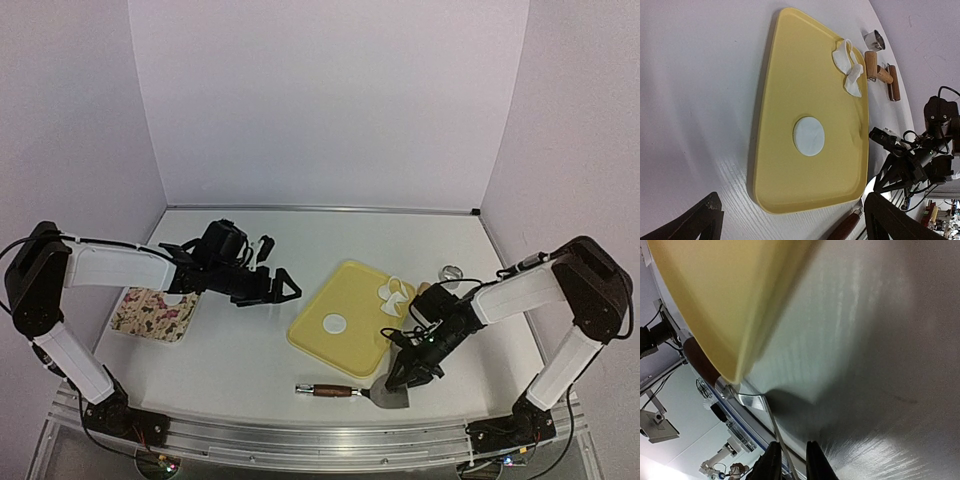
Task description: Roll out the dumpling wrappers from the dough
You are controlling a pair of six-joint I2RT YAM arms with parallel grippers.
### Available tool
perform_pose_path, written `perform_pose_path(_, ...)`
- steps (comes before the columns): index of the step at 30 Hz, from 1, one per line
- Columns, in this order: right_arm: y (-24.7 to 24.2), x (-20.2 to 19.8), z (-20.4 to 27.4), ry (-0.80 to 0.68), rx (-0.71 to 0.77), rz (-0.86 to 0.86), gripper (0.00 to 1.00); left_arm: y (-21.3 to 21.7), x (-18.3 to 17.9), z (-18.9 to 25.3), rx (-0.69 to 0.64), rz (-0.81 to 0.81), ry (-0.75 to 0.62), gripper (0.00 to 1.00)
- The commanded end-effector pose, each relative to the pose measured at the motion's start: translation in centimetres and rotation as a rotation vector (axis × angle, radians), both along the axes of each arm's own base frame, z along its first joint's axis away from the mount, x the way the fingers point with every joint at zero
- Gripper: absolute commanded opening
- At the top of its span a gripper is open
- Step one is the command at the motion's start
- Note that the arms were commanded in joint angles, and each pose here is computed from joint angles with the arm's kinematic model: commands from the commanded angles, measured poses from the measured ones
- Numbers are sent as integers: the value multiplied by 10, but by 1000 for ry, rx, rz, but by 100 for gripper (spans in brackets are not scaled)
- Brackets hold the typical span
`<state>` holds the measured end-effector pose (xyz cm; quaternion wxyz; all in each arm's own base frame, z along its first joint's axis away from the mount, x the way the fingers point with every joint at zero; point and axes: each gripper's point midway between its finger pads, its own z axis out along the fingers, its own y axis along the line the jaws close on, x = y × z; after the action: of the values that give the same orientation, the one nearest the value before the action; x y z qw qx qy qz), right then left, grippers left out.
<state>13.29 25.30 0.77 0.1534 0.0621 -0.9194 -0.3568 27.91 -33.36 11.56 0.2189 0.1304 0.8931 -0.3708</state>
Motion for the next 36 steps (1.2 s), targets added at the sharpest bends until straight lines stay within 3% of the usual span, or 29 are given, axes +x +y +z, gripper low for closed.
perform_pose_path(1,0,-10,-7,15,20,17,2,2,-2,14,-28,14,-26,98)
perform_pose_path(10,8,-12,83,-48,186,-56,0,0,-10,34,-86,1,-23,99)
perform_pose_path(15,17,18,135,-153,264,-127,0,-11,-18,61,-189,-56,-11,99)
perform_pose_path(23,25,88,176,-286,385,-110,0,-22,-38,98,-368,-166,59,100)
perform_pose_path(36,47,102,213,-319,566,31,0,-10,-51,111,-487,-158,195,99)
